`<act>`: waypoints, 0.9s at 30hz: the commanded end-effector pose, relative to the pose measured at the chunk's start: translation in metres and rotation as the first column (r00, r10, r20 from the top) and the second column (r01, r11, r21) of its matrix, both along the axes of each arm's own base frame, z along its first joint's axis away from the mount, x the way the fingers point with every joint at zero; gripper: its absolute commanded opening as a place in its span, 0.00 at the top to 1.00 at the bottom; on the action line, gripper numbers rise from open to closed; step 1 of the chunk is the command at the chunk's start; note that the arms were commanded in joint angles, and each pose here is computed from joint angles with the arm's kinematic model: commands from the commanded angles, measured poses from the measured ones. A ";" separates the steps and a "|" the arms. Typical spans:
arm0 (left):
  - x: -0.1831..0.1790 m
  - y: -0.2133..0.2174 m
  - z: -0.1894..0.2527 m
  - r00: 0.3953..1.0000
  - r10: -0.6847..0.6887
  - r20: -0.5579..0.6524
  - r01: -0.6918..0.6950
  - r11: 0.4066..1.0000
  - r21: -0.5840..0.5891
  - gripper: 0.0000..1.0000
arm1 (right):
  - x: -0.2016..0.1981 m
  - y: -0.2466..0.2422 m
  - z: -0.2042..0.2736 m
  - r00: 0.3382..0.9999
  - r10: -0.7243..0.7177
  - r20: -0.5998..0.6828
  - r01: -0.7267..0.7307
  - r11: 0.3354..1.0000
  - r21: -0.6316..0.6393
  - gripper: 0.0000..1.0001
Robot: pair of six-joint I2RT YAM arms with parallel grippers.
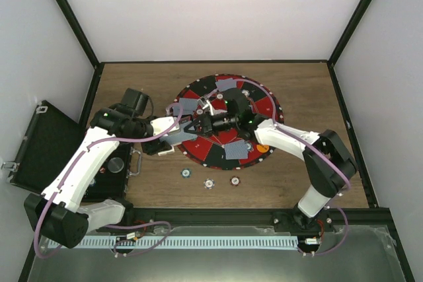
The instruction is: Distribute texas hold em gaming equipment
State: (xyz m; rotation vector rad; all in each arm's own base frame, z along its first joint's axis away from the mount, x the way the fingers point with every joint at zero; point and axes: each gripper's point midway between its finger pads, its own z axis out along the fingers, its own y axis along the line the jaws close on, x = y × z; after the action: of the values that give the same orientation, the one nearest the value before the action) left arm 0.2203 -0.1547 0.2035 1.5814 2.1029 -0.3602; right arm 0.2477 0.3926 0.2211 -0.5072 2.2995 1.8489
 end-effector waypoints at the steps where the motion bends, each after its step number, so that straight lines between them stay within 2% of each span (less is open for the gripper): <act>1: 0.000 -0.007 0.010 1.000 -0.015 0.013 0.016 0.999 -0.044 0.94 | 0.007 -0.015 0.001 0.998 -0.059 -0.008 0.059 0.998 -0.025 0.99; 7: 0.002 -0.001 -0.004 1.000 -0.005 0.012 0.005 1.000 -0.004 0.94 | 0.016 -0.039 0.004 0.995 -0.100 -0.008 0.100 0.995 -0.025 0.99; 13: 0.003 0.009 -0.030 1.000 0.007 0.006 -0.007 0.998 0.065 0.95 | 0.048 -0.095 0.001 0.976 -0.216 0.004 0.216 0.976 -0.031 0.99; 17: 0.007 0.019 -0.045 1.000 0.022 0.016 -0.023 0.994 0.108 0.95 | 0.083 -0.143 -0.017 0.946 -0.324 0.007 0.324 0.943 -0.083 0.99; 21: -0.001 0.024 -0.062 1.000 0.004 -0.011 -0.002 0.991 0.137 0.95 | 0.124 -0.193 -0.052 0.893 -0.449 0.019 0.444 0.873 -0.203 0.99; 27: -0.014 0.027 -0.090 0.998 -0.018 -0.056 0.026 0.988 0.152 0.94 | 0.165 -0.226 -0.104 0.858 -0.514 0.026 0.490 0.800 -0.346 0.99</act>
State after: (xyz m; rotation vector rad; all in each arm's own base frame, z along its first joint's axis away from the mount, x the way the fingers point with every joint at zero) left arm 0.2076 -0.1278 0.1221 1.6736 2.2366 -0.2595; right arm 0.3985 0.1812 0.1462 0.1405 2.3988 1.3700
